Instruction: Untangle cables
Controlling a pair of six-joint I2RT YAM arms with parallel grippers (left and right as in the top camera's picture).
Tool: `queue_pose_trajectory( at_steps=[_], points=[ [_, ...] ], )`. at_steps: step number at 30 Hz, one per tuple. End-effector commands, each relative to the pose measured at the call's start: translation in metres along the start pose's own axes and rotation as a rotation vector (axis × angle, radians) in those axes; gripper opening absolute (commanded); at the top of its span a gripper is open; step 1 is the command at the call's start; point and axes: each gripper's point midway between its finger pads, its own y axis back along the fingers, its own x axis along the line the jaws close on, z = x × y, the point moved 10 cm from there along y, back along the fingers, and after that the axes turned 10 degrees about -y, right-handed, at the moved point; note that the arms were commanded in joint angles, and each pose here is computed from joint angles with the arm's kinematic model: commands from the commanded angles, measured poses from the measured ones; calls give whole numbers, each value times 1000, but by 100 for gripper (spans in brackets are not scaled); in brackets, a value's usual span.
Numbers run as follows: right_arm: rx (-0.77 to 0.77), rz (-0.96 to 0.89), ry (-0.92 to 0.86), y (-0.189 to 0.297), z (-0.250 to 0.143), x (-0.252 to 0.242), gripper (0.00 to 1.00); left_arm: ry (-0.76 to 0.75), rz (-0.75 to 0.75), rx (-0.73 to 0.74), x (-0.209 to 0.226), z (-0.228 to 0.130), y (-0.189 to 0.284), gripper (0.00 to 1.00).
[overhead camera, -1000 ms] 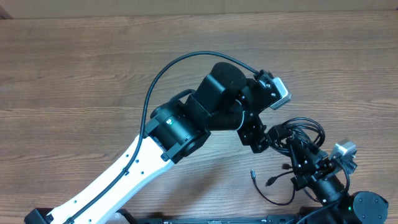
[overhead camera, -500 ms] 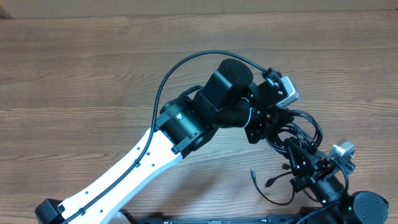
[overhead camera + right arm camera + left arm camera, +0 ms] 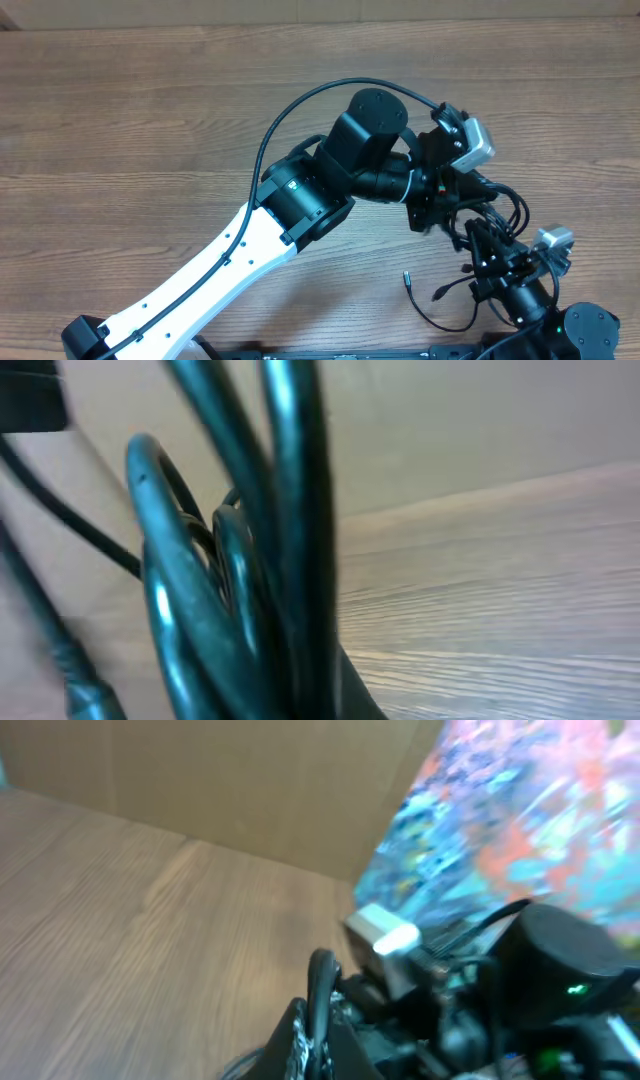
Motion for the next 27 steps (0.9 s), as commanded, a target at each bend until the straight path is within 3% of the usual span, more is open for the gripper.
queue_pose_trajectory(
  at_steps=[1,7,15,20,22,23,24,26,27],
  points=[
    [-44,-62,3,3,6,-1,4,95,-72,-50,-5,15,8,4],
    [-43,-62,2,3,6,-1,4,118,-70,-69,13,16,29,4],
    [-4,3,8,3,3,3,4,148,159,-121,68,12,89,4],
    [7,128,38,4,5,15,4,110,227,-111,72,10,90,7],
    [5,128,38,4,6,15,4,105,222,-96,72,8,89,20],
    [5,128,38,4,6,15,4,116,211,-89,71,6,88,32],
    [5,127,38,4,6,15,4,133,192,-77,69,4,87,58],
    [-3,113,29,4,6,13,4,158,163,-55,66,0,85,89],
    [-10,100,19,4,7,13,4,153,131,-32,62,-5,83,100]
  ],
)
